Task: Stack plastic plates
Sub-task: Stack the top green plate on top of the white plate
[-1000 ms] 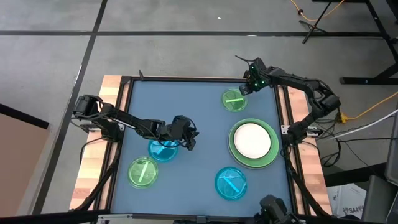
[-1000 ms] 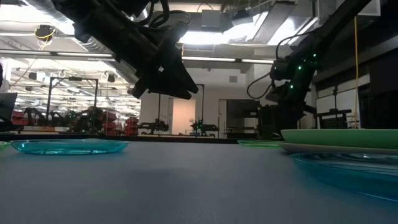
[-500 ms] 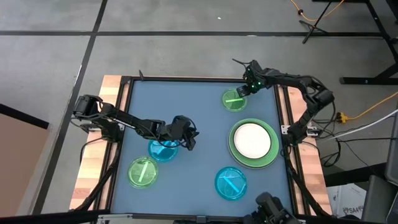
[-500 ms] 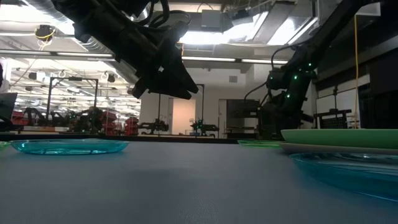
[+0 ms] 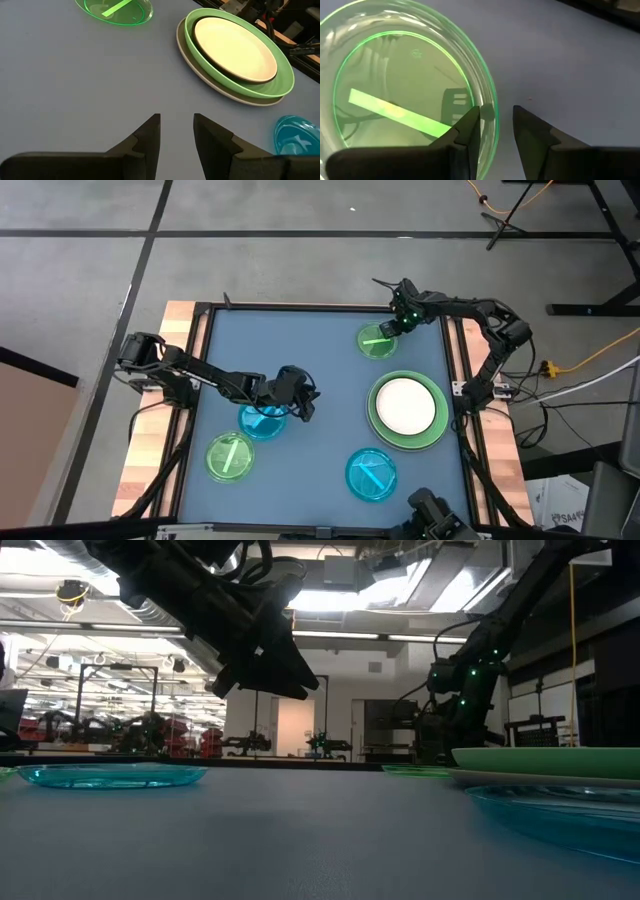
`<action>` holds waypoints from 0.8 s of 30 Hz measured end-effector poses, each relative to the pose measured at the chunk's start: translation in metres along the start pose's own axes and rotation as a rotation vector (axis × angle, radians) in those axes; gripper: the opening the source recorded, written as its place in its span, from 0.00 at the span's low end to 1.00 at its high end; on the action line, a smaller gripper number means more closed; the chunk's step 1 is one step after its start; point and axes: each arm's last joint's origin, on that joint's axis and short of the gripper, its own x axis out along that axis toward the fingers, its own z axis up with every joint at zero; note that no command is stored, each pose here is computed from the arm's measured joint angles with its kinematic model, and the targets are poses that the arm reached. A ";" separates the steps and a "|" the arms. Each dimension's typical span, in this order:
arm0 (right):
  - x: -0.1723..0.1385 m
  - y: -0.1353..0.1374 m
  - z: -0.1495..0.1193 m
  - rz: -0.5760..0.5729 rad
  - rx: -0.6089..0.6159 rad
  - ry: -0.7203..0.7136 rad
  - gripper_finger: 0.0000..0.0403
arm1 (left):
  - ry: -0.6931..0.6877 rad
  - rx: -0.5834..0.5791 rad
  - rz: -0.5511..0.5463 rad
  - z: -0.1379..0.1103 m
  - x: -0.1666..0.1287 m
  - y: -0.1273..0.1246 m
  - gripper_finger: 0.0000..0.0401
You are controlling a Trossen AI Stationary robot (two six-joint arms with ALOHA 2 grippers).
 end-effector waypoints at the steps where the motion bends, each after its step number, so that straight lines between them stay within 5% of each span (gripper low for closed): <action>1: 0.000 0.000 0.000 0.005 0.000 0.001 0.26 | 0.000 0.000 0.000 0.000 0.000 0.000 0.27; 24: 0.000 0.001 -0.001 0.052 0.001 0.013 0.26 | 0.000 0.000 0.000 0.000 0.000 0.000 0.27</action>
